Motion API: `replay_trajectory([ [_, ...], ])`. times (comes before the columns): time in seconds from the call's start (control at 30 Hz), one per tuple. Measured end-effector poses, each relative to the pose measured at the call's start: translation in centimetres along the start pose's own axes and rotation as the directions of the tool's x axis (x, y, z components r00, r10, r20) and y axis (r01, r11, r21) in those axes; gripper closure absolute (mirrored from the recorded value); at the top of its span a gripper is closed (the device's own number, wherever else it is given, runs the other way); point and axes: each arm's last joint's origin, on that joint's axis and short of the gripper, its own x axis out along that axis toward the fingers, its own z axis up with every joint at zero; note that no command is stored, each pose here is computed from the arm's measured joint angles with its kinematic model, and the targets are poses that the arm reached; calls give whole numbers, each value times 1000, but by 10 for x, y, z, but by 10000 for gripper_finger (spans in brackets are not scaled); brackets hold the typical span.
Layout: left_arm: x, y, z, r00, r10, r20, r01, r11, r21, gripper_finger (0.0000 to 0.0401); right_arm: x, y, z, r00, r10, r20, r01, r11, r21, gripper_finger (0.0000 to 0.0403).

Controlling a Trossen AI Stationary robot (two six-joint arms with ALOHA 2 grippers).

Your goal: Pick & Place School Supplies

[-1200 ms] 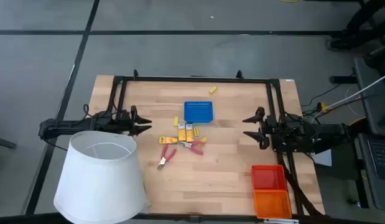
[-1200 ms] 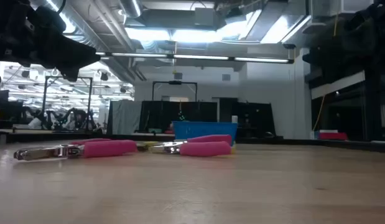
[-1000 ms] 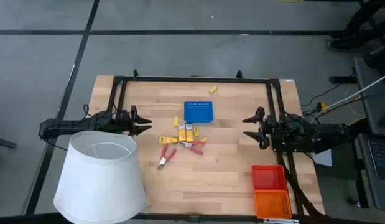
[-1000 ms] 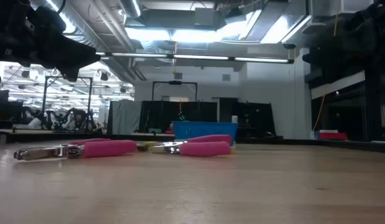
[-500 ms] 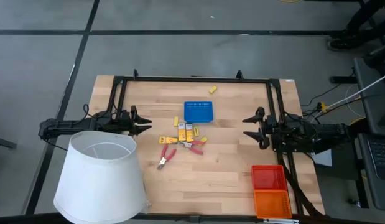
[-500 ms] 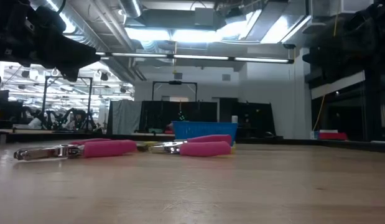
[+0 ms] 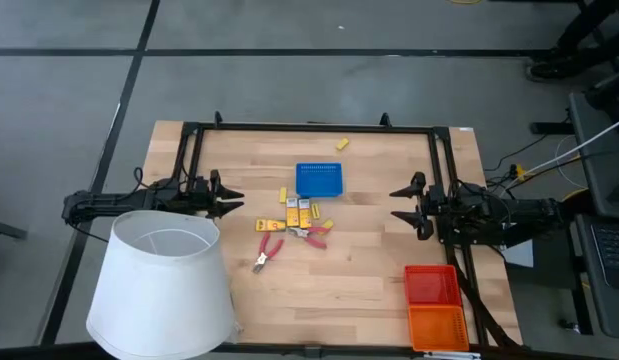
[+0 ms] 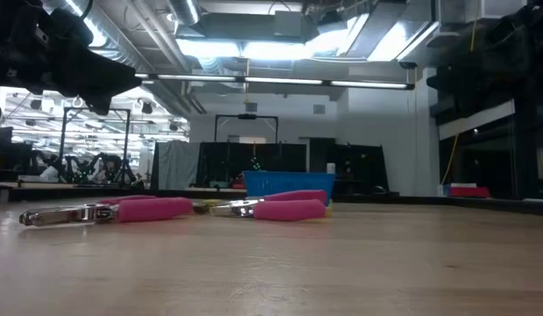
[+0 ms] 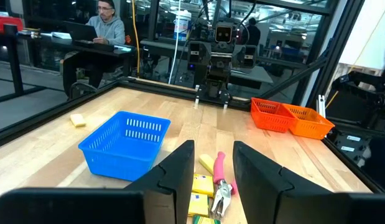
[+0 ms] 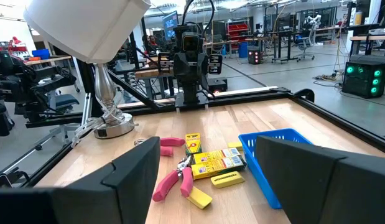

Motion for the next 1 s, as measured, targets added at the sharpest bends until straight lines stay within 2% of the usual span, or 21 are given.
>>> replay_trajectory([
  [0.3,0,0,0,1000,0,0,0,1000,0,294,0,0,0,1000,-1,1,1,1000,-2,135],
  [0.4,0,0,0,1000,0,0,0,1000,0,294,0,-2,2,997,-76,28,76,997,-25,135],
  [0.47,0,0,0,1000,0,0,0,1000,0,292,0,-3,5,992,-106,64,102,993,57,135],
  [0.53,0,0,0,1000,0,0,0,1000,0,291,0,-2,7,992,-98,83,77,972,223,135],
  [0.6,0,0,0,1000,0,1,0,1000,0,291,0,-3,6,992,-105,75,65,908,415,135],
  [0.63,0,0,0,1000,0,1,0,1000,0,292,0,-3,6,990,-124,68,69,846,529,135],
  [0.7,0,0,0,1000,0,1,0,1000,0,293,0,-4,3,986,-158,46,78,695,715,135],
  [0.73,0,0,0,1000,0,0,0,1000,0,294,0,-4,3,986,-160,37,72,626,777,135],
  [0.77,0,0,0,1000,0,0,0,1000,0,294,1,-4,2,987,-157,31,66,576,815,135],
  [0.8,0,0,0,1000,0,0,0,1000,0,295,1,-4,2,989,-143,31,54,552,832,135],
  [0.9,0,0,0,1000,0,1,0,1000,0,293,1,-2,9,991,-95,93,-30,523,852,135],
  [1.0,0,0,0,1000,0,0,0,1000,0,291,0,-2,18,976,-107,189,-106,525,845,135],
])
